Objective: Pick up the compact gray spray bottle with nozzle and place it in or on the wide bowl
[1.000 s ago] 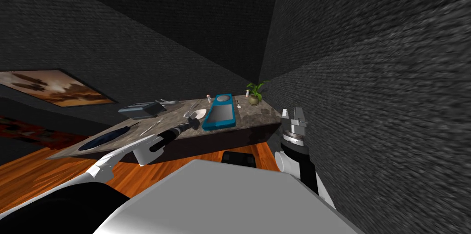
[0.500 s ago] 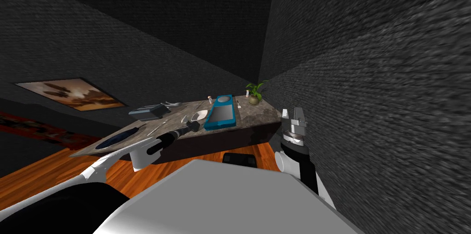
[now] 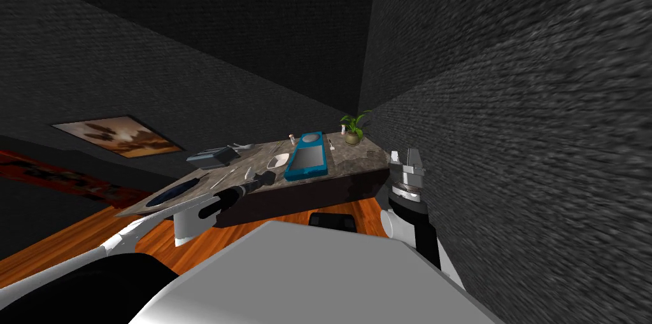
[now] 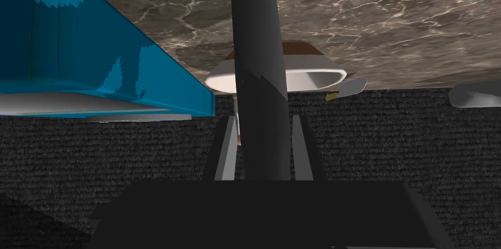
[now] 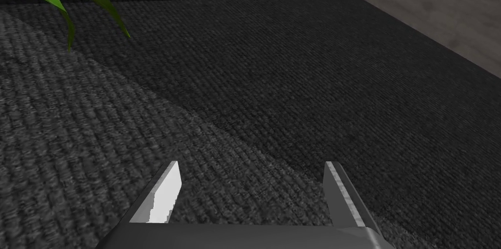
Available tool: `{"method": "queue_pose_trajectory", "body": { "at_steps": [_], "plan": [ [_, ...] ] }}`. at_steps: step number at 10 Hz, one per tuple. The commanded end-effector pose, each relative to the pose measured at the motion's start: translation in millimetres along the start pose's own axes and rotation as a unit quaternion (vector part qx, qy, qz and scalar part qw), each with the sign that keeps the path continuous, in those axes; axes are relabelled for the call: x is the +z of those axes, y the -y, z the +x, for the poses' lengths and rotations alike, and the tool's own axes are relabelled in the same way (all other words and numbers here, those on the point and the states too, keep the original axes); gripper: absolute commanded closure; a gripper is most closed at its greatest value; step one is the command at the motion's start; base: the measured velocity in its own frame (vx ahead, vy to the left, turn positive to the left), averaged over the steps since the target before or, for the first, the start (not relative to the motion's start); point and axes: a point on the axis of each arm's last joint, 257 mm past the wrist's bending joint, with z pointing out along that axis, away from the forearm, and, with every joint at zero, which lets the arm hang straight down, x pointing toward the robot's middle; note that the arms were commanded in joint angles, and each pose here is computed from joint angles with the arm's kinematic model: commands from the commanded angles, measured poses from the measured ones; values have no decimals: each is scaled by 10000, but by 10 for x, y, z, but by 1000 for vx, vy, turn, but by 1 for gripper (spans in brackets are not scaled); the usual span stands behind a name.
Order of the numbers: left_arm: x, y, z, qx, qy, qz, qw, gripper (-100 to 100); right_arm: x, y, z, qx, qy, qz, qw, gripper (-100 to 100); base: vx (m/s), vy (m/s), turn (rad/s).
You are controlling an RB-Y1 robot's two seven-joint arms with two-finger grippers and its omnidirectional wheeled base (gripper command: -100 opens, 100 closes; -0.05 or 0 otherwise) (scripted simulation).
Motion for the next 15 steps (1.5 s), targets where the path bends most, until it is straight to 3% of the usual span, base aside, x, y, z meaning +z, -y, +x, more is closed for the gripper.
{"method": "queue_pose_trajectory", "body": {
  "at_steps": [1, 3, 5, 9, 10, 11, 15],
  "plan": [
    [-32, -104, 122, -24, -194, -106, 9998, 100, 0, 0, 0, 0, 0, 0, 10000, 0, -18, 63, 19],
    [-72, -180, 239, -68, -423, -205, 9989, 100, 0, 0, 0, 0, 0, 0, 10000, 0, -30, 69, -1],
    [-93, -286, 235, -124, -535, -353, 9979, 100, 0, 0, 0, 0, 0, 0, 10000, 0, -52, 77, -73],
    [-48, -517, -216, -205, -212, -692, 9972, 100, 0, 0, 0, 0, -1, 0, 10000, 0, -54, 70, -242],
    [-48, -517, -216, -205, -212, -692, 9972, 100, 0, 0, 0, 0, 0, 0, 10000, 0, 0, 27, -63],
    [-36, -608, -473, -232, 5, -834, 9962, 100, 0, 0, 0, 0, 0, 1, 10000, 0, 2, 22, -251],
    [-52, -765, -1070, -291, 527, -1105, 9920, 100, 0, 0, 0, 0, 0, 0, 10000, 0, 1, 44, -265]
  ]
}}
